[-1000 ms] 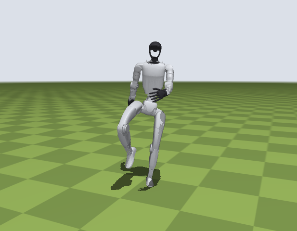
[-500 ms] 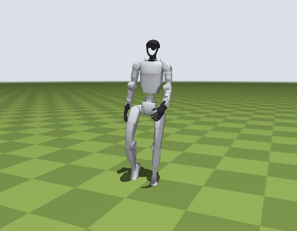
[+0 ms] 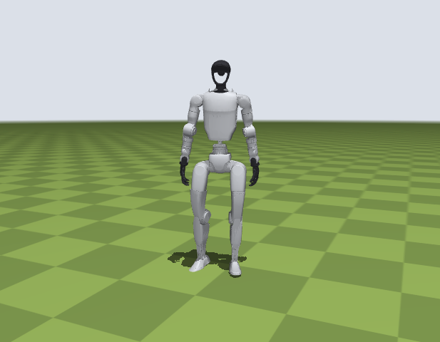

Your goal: In place motions

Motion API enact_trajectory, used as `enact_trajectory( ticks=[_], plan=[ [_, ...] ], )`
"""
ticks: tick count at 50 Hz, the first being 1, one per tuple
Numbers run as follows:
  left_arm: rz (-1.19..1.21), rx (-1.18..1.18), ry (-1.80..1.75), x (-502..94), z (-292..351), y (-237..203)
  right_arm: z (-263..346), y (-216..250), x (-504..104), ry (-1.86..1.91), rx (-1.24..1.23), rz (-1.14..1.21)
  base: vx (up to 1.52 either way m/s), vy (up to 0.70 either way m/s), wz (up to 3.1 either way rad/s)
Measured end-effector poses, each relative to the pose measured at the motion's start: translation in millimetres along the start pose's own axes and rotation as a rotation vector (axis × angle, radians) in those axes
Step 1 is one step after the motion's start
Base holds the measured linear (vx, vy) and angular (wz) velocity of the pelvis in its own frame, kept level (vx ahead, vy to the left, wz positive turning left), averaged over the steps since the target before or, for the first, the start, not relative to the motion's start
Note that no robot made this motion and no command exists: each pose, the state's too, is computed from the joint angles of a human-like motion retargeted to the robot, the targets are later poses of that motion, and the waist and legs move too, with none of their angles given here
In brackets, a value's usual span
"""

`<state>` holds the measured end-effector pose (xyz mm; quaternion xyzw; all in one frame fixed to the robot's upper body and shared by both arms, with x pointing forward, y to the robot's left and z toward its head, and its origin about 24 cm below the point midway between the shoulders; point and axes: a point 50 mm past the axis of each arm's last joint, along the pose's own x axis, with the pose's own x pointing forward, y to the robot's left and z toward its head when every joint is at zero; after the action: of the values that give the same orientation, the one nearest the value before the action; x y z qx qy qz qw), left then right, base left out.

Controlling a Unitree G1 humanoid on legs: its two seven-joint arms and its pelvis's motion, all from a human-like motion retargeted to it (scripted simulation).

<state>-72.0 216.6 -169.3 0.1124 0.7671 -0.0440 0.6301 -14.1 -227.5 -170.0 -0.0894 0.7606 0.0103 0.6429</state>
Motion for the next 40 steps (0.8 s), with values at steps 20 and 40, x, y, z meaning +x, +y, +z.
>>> enact_trajectory(
  ticks=[20,40],
  plan=[
    [-0.054,0.160,-0.137,-1,35,-5,-6,3,3,-0.031,-0.185,-0.058,0.00,-0.01,0.04],
    [-0.057,0.096,-0.045,0,18,-4,-13,-1,2,-0.014,-0.132,-0.038,0.00,0.00,0.00]
  ],
)
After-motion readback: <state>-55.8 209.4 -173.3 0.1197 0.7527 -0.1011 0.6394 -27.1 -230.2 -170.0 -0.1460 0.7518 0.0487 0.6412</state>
